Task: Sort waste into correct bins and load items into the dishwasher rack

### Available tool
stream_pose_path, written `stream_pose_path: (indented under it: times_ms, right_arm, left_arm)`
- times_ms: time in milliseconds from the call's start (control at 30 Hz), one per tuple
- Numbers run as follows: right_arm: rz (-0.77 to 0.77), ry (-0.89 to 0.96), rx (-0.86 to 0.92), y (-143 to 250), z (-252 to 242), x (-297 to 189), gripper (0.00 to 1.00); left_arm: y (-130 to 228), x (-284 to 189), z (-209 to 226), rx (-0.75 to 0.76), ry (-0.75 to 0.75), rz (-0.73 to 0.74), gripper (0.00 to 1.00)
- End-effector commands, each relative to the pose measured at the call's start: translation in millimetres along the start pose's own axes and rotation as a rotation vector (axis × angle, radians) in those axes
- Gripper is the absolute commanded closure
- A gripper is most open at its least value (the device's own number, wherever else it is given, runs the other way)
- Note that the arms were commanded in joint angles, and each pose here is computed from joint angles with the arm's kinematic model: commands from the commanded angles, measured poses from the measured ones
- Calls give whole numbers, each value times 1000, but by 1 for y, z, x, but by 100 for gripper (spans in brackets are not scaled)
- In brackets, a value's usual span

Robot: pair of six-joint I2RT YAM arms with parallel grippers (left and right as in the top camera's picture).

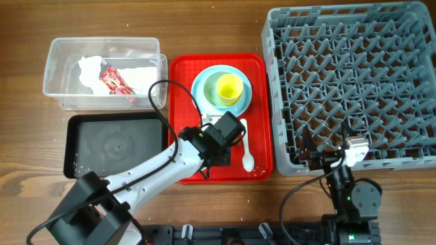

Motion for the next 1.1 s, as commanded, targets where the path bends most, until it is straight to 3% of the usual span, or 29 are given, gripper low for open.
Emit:
stream_pose_path:
  times_ms: [0,633,833,967,1067]
  right_arm:
    - [-12,3,11,-2,0,0,0]
    - [-12,4,11,-2,0,0,0]
    - [-12,4,11,-2,0,0,0]
    - [-12,4,11,-2,0,0,0]
    - [-12,3,11,-2,0,0,0]
  left_arm:
    - [4,5,3,-11,-27,7,76]
    - [9,10,5,-11,-28,17,78]
    - [6,11,4,-12,-18,4,85]
    - [6,10,3,-12,-17,4,96]
    - [6,10,3,-12,-17,3,96]
Point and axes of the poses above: each gripper's point midway between its finger pads, its own x axis out along the fingers, its own z axis along the line the jaws close on, y = z × x, the point moved 6 cm from there along -x, back along the fingers, and after that the axes turned 9 degrees about x, right-handed, at the moved point
